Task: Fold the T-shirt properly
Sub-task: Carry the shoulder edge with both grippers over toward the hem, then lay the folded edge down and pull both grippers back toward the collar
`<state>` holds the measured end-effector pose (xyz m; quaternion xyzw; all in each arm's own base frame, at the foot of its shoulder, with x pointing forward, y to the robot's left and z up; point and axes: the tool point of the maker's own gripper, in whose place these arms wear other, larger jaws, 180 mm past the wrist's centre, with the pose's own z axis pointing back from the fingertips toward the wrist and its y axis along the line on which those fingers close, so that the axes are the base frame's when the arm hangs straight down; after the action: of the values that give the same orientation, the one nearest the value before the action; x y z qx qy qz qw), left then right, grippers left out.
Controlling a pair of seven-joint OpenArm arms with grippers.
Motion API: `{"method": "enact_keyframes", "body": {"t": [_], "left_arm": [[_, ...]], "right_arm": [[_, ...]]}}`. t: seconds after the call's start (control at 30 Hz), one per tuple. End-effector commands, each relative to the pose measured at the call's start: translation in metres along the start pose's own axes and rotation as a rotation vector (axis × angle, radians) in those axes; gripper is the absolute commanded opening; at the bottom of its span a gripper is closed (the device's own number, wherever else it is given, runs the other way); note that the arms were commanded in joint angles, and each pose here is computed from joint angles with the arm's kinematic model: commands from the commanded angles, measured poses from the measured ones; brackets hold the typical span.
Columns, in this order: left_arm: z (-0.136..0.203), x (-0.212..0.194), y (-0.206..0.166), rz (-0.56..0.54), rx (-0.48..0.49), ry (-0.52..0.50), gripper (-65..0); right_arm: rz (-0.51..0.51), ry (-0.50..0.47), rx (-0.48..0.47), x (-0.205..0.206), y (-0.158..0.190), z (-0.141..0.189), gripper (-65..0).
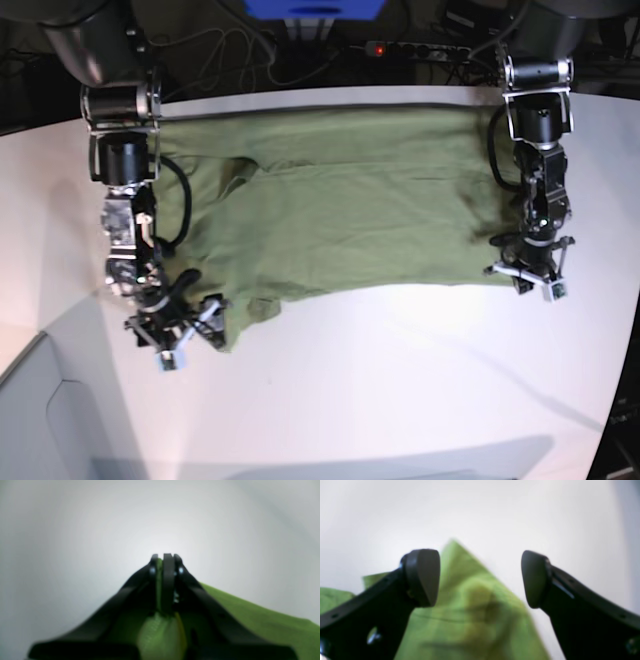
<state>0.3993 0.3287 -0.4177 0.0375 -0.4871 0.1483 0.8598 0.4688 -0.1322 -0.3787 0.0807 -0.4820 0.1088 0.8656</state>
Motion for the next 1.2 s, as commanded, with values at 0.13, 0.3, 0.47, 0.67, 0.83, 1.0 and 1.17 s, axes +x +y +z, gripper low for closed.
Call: {"method": "enact_keyframes", "body": {"t": [0.13, 0.3, 0.47, 0.67, 0.83, 1.0, 1.17], "left_arm": [[0.000, -0.003, 0.004, -0.009, 0.011, 0.037, -65.0], [0.002, -0.010, 0.006, -0.013, 0.013, 0.047, -65.0], [0.003, -0.013, 0.007, -0.014, 0.015, 0.053, -65.0], [0.002, -0.017, 0.001, -0.007, 0.007, 0.060, -65.0], [0.003, -0.017, 0.001, -0.008, 0.006, 0.058, -65.0], [0.003, -0.013, 0.001, -0.010, 0.005, 0.050, -65.0], [0.007, -0.021, 0.010, -0.009, 0.017, 0.059, -65.0]], "right_arm": [[0.005, -0.077, 0.007, 0.028, -0.005, -0.018, -15.7], [-0.038, -0.070, 0.000, 0.020, -0.011, -0.031, -16.3], [-0.051, -0.056, 0.004, 0.011, -0.008, -0.033, -20.9], [-0.062, -0.033, 0.022, -0.002, 0.004, -0.034, -49.3], [-0.063, -0.035, 0.023, -0.001, 0.005, -0.034, -64.3], [-0.052, -0.087, 0.024, 0.013, 0.006, -0.028, -64.9], [0.003, -0.187, 0.031, 0.024, 0.014, -0.002, -64.9]]}}
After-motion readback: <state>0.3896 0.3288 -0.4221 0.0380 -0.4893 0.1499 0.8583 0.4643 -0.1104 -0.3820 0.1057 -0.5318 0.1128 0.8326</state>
